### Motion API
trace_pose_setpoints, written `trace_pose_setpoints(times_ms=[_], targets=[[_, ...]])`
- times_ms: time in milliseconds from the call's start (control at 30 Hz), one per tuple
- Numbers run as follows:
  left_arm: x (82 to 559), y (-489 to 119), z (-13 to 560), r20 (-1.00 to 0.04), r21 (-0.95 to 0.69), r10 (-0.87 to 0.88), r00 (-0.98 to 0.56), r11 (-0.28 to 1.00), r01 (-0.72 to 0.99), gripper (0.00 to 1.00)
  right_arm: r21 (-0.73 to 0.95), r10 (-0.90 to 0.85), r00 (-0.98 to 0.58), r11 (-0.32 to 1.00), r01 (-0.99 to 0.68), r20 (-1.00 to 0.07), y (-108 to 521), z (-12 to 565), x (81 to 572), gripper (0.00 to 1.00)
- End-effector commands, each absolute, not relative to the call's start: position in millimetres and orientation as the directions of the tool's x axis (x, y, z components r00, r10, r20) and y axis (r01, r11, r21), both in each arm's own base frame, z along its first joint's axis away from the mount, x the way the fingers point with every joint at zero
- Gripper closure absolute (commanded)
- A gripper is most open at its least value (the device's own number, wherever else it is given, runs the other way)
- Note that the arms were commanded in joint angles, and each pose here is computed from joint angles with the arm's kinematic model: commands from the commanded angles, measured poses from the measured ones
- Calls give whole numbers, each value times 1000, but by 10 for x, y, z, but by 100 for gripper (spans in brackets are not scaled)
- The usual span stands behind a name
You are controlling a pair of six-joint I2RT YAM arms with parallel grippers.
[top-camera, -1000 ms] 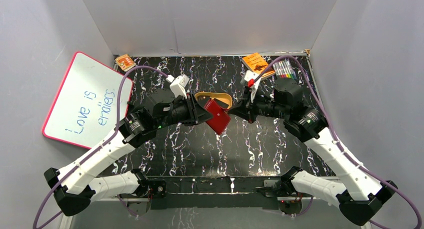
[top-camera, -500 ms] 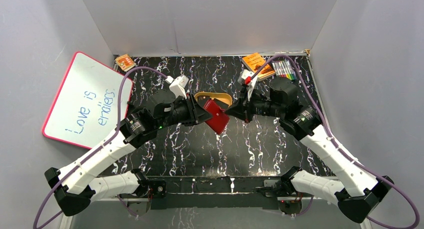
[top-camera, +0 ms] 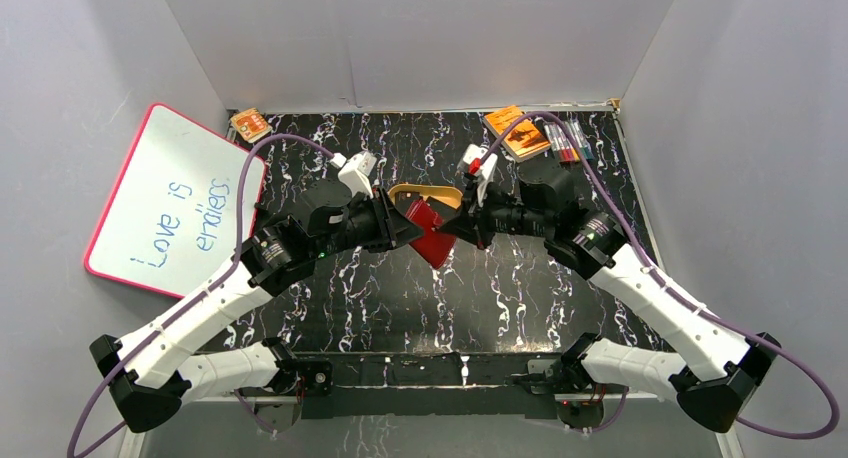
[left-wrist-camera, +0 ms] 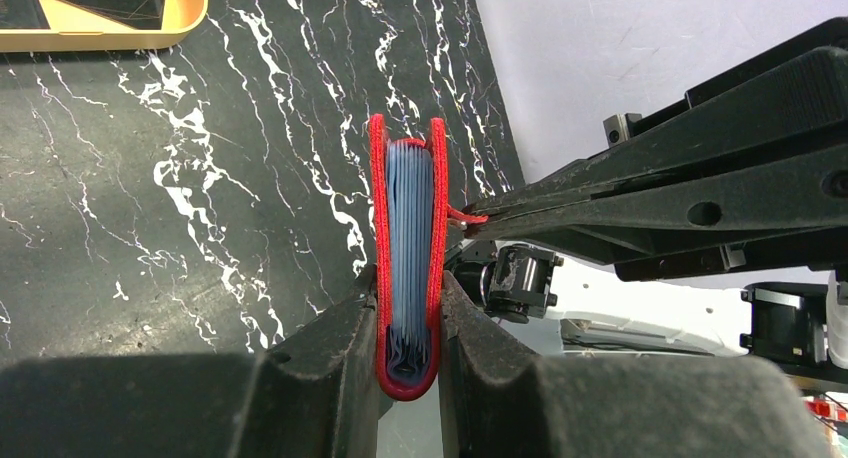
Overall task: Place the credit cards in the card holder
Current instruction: Close the card holder.
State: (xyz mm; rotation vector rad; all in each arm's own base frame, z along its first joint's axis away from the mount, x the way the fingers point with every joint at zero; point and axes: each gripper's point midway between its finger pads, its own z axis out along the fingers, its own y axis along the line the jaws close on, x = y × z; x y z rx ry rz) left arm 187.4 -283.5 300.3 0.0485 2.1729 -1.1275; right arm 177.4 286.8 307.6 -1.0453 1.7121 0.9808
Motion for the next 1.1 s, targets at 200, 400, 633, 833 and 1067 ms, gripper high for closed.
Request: trace_pose_setpoints(times_ms=[200, 400, 633, 833, 1067], targets=[[1893, -2848, 3208, -593, -737, -308, -744, 579, 348, 100, 65, -223, -160, 381, -922, -962, 2907, 3338, 1871, 100], [1888, -2843, 3211, -591, -740, -311, -744, 577, 347, 100, 72, -233, -163, 358, -931, -959, 2961, 3303, 1828, 100], [1889, -2833, 3199, -591, -737, -310, -744, 582, 343, 100, 70, -246, -161, 341, -937, -956, 2996, 3281, 1781, 100], [1896, -2814, 3195, -593, -735, -316, -741, 587, 338, 100, 65, -265, -158, 329, -942, -951, 2999, 3245, 1747, 100], [1900, -2816, 3202, -594, -736, -318, -739, 587, 338, 100, 68, -285, -161, 312, -948, -945, 3013, 3190, 1699, 100]])
